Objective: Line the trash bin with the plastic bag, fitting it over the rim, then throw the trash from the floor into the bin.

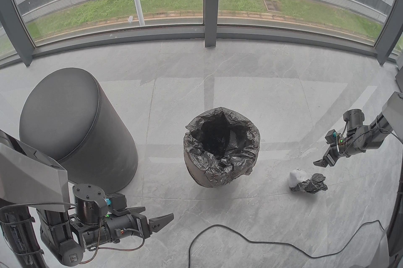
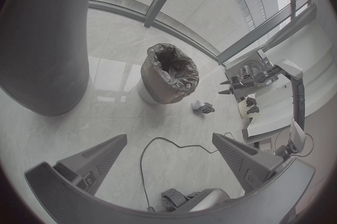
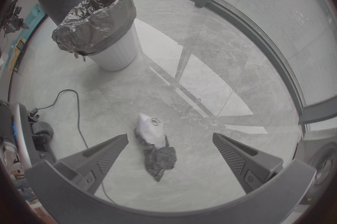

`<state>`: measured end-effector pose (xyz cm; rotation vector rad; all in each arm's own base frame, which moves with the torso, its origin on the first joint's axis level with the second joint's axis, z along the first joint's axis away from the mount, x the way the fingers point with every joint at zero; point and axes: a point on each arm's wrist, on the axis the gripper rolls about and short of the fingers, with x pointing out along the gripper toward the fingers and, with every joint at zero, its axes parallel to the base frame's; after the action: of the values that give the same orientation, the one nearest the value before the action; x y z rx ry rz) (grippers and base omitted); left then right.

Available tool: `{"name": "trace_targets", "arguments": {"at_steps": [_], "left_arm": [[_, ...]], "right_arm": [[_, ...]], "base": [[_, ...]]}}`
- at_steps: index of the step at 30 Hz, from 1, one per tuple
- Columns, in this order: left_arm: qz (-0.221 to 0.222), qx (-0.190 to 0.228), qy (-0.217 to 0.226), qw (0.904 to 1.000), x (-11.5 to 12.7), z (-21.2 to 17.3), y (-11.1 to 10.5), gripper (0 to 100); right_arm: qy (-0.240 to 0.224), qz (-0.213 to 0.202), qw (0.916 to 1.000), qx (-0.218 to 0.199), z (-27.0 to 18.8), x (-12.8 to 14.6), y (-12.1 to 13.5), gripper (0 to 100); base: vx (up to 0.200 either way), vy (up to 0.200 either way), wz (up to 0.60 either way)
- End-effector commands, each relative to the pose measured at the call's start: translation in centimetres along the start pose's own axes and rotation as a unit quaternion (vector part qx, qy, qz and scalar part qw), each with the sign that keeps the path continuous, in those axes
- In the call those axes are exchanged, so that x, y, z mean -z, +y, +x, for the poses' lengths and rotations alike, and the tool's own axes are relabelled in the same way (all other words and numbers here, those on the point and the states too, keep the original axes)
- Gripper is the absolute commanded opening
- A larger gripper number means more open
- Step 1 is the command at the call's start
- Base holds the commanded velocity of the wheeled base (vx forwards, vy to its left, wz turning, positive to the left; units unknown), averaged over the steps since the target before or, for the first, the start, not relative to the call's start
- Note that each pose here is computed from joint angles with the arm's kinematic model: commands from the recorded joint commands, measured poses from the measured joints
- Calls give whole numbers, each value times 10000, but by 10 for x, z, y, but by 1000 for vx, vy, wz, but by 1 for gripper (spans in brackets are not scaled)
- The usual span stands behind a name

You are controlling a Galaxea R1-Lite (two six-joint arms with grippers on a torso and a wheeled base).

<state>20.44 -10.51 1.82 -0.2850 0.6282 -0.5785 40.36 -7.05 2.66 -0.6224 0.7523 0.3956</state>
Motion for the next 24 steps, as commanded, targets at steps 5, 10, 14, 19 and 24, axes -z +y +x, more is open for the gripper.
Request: {"name": "trace_targets", "arguments": {"at_steps": [5, 10, 14, 19, 24], "left_arm": [[409, 664, -106, 9969, -3, 20, -32, 100], [414, 656, -35, 9970, 1, 36, -29, 100], [411, 651, -21, 9970, 2, 44, -28, 100], [397, 622, 49, 9973, 5, 47, -26, 100], [392, 610, 77, 9973, 6, 46, -25, 100]], "right_arm": [[69, -237, 9982, -554, 84, 19, -34, 100], [240, -148, 9963, -809, 93, 23, -29, 100], [279, -169, 9954, -905, 100, 17, -39, 100], [-87, -460, 9941, -980, 124, 10, -40, 100], [337, -427, 9807, -1876, 152, 31, 0, 100]], "base": [[0, 0, 0], [0, 0, 0], [0, 0, 0], [0, 0, 0], [0, 0, 0]]}}
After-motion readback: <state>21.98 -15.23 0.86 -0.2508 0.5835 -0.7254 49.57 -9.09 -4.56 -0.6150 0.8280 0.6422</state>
